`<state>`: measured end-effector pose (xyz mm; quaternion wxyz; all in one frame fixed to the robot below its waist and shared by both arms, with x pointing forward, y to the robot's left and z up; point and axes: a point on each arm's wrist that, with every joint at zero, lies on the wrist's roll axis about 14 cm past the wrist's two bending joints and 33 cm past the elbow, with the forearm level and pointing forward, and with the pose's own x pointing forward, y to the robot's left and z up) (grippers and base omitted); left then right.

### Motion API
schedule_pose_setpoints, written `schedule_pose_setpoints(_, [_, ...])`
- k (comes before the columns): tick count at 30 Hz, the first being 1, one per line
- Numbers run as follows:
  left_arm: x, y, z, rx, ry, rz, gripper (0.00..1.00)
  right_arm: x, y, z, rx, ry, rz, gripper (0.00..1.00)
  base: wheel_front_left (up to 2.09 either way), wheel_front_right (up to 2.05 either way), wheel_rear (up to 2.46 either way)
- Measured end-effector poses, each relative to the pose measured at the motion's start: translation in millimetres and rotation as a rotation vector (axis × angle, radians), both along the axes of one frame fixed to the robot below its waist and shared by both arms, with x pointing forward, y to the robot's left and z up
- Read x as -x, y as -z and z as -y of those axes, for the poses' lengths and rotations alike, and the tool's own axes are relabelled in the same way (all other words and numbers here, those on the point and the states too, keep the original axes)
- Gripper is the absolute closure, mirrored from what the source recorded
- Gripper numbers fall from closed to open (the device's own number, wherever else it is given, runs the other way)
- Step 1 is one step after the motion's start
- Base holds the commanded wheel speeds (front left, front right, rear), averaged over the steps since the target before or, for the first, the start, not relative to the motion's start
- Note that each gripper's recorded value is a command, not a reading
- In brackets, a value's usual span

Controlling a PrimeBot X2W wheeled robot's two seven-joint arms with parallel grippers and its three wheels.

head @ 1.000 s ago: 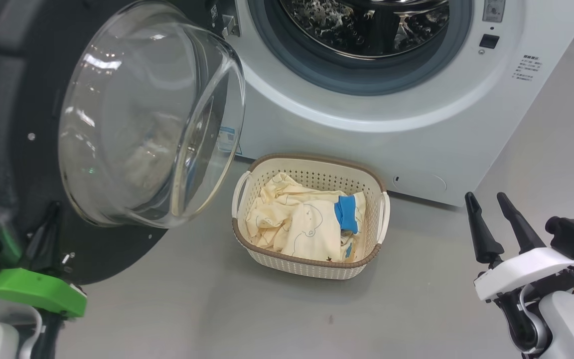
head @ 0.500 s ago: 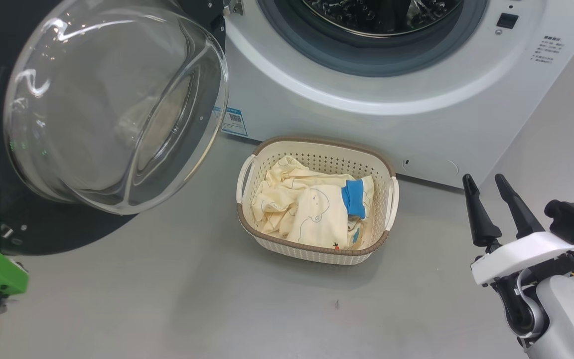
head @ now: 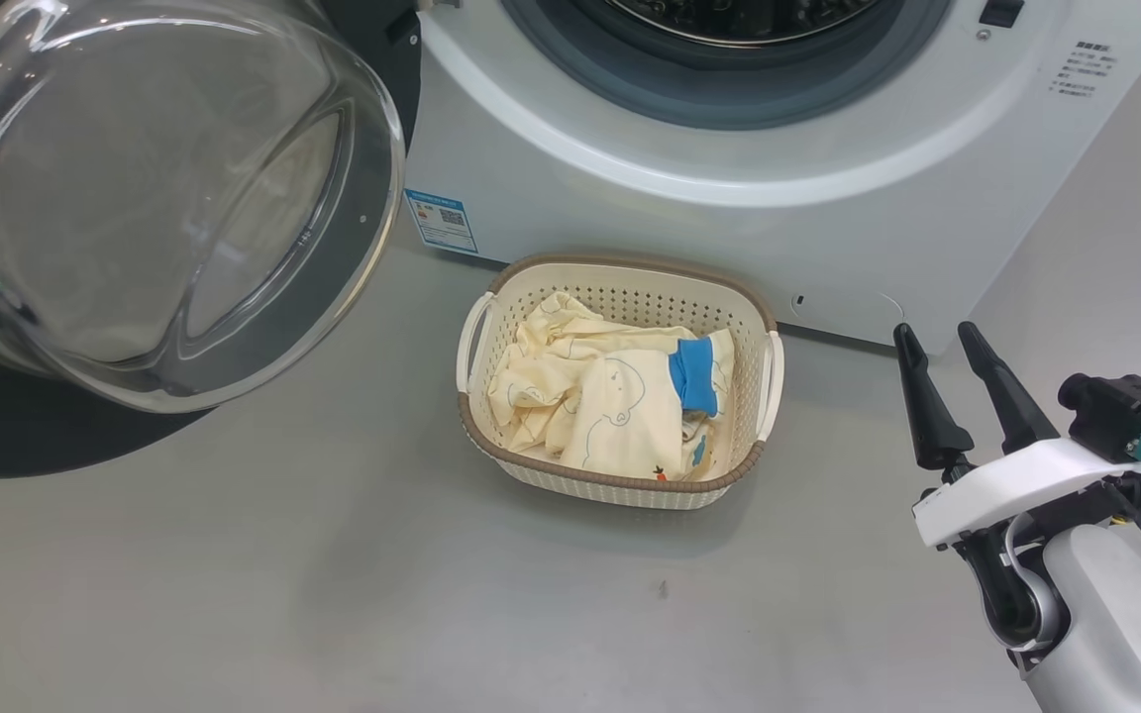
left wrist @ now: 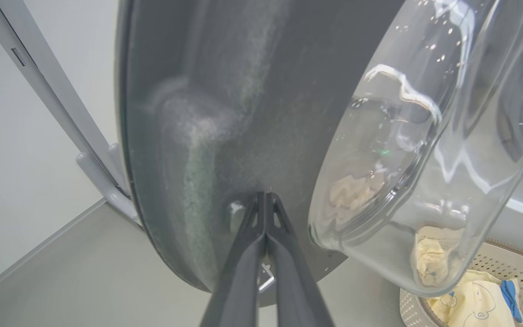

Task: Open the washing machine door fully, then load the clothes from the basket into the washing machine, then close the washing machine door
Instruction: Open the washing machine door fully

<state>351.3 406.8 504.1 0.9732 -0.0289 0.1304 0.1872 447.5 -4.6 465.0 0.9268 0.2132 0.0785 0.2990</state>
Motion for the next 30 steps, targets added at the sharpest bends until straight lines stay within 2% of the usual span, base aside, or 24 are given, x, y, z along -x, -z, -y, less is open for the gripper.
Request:
schedule_pose_setpoints(20, [-13.0,7.8,10.0,0.021,0.040,-0.001,1.00,-3.4,-0.7,11.3,0.013,0.031,0.003,0.00,0.00,0.00,0.00])
schedule_pose_setpoints(30, [-13.7,1.6,21.6,0.025,0.067,0.063,1.00,-2.1,-6.5,8.3,0.014,0.024,0.017,0.00,0.00,0.00,0.00])
